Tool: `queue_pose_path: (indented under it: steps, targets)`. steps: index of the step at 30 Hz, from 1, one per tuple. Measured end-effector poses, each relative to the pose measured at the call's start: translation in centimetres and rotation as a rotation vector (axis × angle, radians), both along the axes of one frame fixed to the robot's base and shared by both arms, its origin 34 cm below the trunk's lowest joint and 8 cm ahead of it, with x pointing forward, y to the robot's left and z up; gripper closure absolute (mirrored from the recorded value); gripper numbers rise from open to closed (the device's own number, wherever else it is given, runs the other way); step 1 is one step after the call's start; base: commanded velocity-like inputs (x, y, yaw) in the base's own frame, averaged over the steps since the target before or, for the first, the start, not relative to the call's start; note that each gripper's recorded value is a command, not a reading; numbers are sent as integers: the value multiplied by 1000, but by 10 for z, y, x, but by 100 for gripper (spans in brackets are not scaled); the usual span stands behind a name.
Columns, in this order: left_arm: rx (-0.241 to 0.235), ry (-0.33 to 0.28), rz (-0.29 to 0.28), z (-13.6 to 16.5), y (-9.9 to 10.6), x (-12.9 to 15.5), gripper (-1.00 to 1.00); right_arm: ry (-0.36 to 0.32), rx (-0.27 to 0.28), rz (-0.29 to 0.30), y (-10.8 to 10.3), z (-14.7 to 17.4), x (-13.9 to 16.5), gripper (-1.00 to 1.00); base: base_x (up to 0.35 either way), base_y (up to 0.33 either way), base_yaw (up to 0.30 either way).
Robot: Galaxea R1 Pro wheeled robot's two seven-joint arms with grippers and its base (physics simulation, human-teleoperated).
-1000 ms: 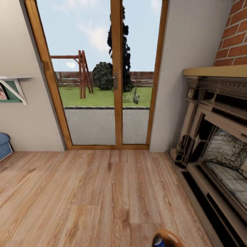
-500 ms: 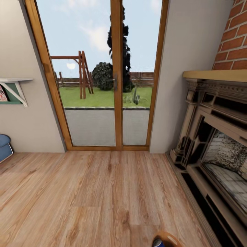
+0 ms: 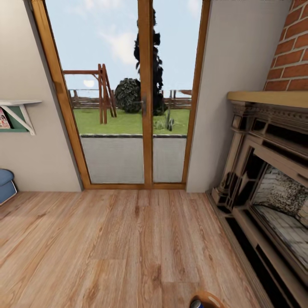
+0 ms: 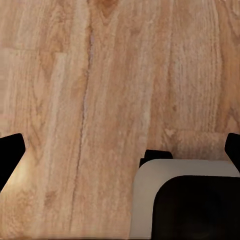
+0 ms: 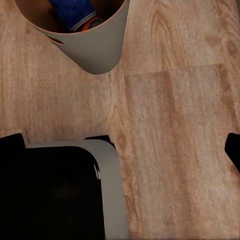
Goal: Put the three can of soda from the living room inside the tash can in the kitchen.
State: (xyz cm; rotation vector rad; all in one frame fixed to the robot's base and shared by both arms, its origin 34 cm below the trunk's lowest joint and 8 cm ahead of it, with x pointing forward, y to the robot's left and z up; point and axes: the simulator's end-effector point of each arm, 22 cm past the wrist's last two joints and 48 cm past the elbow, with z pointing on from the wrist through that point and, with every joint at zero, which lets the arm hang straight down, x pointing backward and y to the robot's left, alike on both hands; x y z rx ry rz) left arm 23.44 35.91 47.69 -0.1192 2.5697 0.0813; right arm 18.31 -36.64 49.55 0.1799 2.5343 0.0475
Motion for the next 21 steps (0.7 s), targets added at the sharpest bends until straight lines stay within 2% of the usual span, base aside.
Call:
queue_pose_path:
  steps: [6,9,14,17,21]
  targets:
    - [34,5,43,10,11,-2,-100,13,0,-10,2,8,-5,-100,0,0,0]
    - [42,9,54,15,13,-4,-100,45,-52,-56,-10,10,-15,-100,0,0,0]
    - [41,28,60,21,12,-11,-100,72,-85,-77,-15,16,-24,-100,0,0,0]
    - [40,38,64,25,11,-15,-100,87,-90,-80,-14,19,-30,-100,0,0,0]
    - [39,45,66,31,11,-18,-100,135,-65,-91,2,19,-41,-100,0,0,0]
